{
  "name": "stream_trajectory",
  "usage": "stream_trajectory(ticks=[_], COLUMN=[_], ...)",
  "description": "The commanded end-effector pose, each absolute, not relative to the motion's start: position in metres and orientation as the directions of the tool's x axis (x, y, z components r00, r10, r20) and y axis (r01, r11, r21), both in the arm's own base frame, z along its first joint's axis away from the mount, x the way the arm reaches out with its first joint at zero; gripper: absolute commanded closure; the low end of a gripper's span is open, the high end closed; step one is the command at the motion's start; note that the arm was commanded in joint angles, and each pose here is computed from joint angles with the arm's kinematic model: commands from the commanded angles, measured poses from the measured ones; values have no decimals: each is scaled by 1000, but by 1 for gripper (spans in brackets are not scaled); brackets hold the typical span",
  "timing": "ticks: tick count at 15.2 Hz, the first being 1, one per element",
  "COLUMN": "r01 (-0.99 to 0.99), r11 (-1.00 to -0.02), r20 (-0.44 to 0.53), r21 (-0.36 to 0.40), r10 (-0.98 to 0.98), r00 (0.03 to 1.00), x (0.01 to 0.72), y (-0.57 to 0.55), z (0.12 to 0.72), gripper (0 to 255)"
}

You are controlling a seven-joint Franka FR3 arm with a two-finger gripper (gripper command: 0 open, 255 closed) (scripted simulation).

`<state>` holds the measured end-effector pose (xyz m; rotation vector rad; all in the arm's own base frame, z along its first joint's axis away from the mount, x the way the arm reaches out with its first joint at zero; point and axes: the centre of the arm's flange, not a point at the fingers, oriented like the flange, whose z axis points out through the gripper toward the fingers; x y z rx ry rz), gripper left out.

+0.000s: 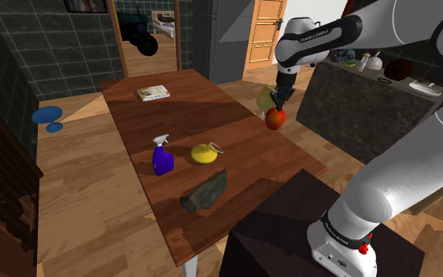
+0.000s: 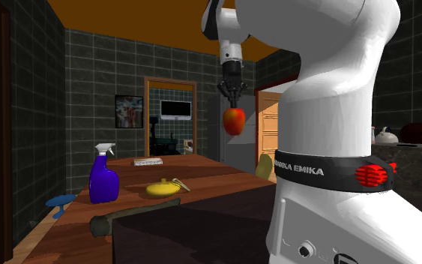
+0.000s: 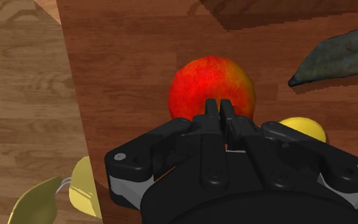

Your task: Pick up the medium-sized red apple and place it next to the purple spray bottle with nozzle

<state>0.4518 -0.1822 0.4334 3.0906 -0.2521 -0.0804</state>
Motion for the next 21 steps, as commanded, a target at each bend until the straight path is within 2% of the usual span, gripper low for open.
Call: stream_trajectory(ticks=[1, 6, 21], r01=[-161, -161, -161], r11=[-986, -986, -986], r20=[-49, -49, -49], r21=[44, 44, 44], r10=[-163, -163, -163], r00=[985, 985, 985], x=[452, 452, 523], y=[-181, -181, 4], z=[444, 470, 470], gripper=[255, 255, 255])
